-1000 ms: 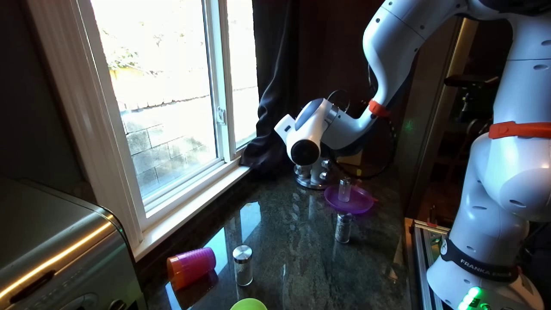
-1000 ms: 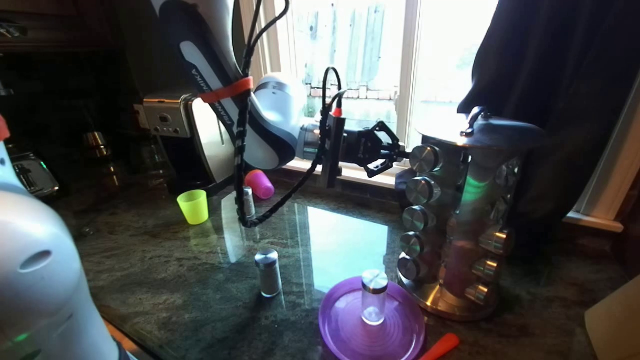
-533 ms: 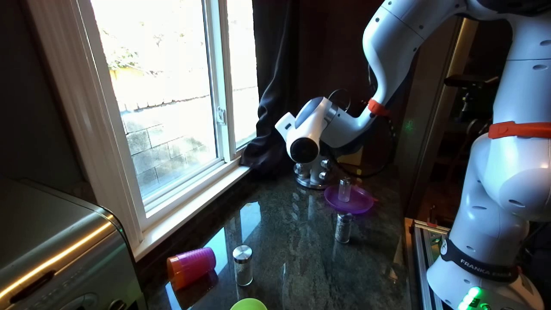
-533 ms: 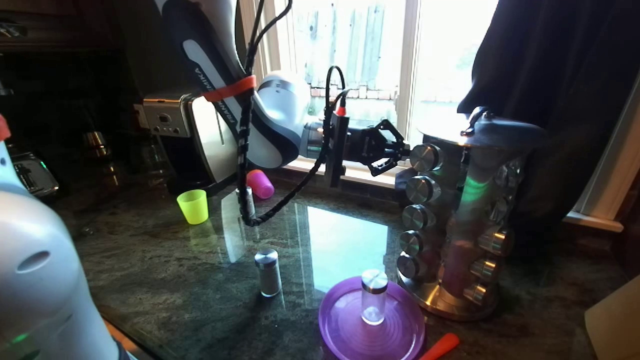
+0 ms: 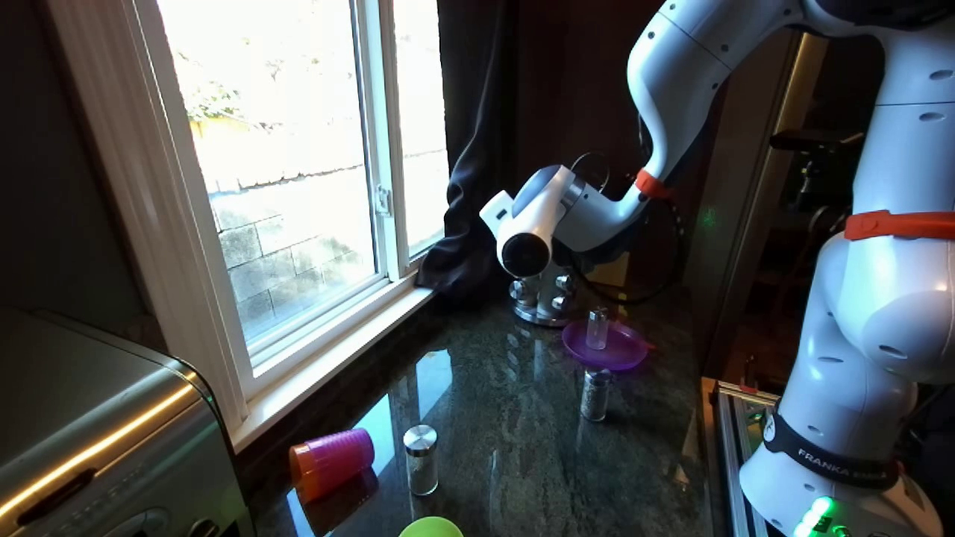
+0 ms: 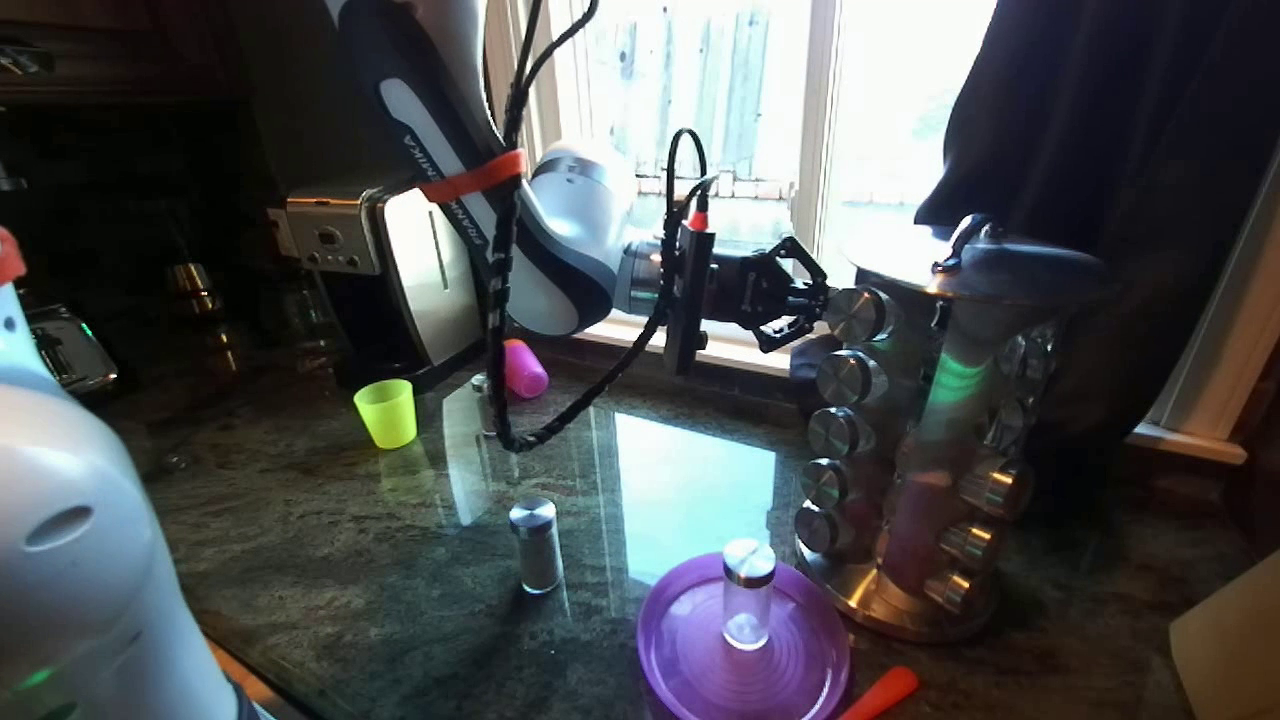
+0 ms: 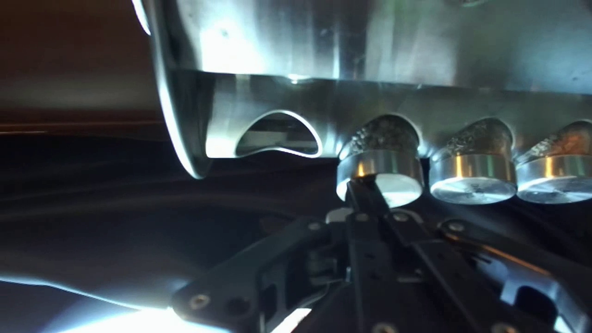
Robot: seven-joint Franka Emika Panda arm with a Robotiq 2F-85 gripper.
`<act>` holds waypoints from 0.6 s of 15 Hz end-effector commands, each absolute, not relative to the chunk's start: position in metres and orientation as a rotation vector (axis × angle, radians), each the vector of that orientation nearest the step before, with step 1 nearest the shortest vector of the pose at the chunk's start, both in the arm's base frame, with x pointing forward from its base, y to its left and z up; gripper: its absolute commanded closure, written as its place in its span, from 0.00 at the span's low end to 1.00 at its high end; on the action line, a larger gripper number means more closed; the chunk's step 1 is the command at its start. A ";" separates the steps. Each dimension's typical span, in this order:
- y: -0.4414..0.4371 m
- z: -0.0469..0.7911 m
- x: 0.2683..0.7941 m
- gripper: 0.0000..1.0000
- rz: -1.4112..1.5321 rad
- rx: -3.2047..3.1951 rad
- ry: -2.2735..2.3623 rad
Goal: Put the spice bottle on the rack
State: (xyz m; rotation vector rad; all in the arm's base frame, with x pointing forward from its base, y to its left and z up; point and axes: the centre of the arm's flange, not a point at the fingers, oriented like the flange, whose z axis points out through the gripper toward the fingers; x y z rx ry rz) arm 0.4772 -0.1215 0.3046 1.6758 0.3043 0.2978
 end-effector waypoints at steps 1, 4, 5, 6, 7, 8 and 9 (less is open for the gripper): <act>-0.139 0.302 0.477 1.00 0.263 1.674 0.256; -0.144 0.302 0.479 1.00 0.251 1.673 0.241; -0.145 0.302 0.479 1.00 0.248 1.671 0.235; -0.147 0.302 0.480 1.00 0.241 1.671 0.230; -0.148 0.302 0.480 1.00 0.240 1.671 0.226; -0.149 0.302 0.480 1.00 0.237 1.674 0.227; -0.149 0.302 0.480 1.00 0.237 1.677 0.227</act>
